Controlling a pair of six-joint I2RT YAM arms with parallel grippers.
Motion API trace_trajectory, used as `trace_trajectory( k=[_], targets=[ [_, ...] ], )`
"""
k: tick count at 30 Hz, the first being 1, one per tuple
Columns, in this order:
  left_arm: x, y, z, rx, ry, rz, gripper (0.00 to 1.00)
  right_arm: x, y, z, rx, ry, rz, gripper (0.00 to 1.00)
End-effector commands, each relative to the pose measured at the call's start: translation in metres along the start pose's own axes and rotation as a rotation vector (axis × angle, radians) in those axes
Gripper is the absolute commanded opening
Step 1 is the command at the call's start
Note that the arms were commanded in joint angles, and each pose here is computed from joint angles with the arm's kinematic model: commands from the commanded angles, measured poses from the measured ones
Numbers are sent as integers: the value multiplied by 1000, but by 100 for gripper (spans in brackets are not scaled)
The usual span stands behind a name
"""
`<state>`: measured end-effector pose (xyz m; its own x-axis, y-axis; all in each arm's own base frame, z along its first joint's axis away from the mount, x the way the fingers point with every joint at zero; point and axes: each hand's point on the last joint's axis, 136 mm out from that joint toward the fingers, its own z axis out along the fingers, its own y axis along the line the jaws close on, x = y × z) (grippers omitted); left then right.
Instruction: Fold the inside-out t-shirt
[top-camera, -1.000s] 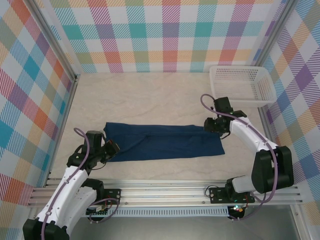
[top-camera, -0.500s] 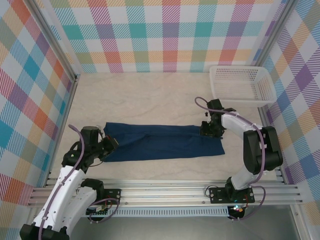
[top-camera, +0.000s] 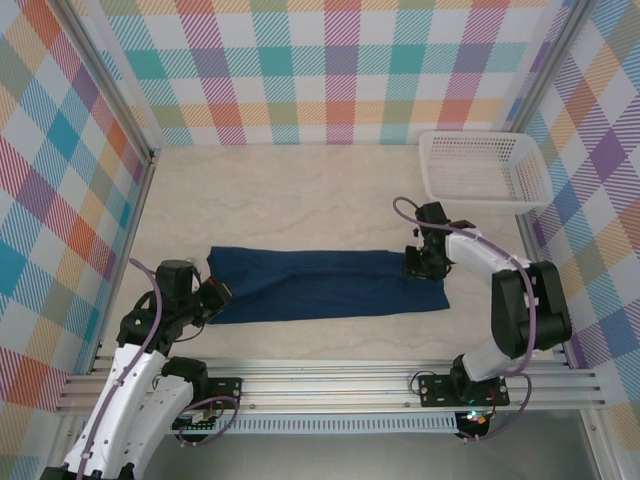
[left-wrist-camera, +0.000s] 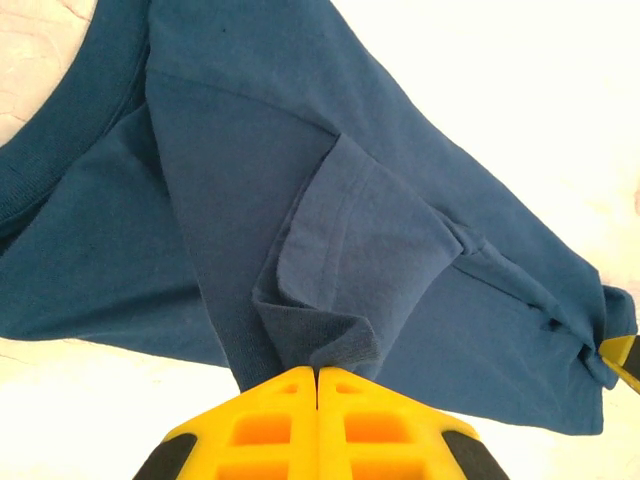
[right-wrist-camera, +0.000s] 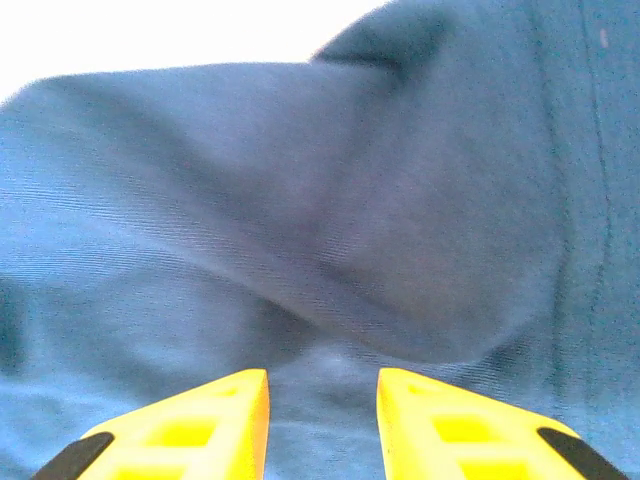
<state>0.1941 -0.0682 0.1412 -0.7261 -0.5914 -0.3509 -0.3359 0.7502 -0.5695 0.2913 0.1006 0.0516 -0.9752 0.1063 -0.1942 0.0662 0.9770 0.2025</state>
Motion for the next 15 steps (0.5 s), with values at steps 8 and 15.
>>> trace_trajectory(
  k=[8,15],
  targets=[
    [8,8,4,-36,36,-12,0,-17,101,13,-244,-32,-158,33],
    [22,7,13,-38,135,-29,1,24,81,33,-197,122,-118,27]
  ],
)
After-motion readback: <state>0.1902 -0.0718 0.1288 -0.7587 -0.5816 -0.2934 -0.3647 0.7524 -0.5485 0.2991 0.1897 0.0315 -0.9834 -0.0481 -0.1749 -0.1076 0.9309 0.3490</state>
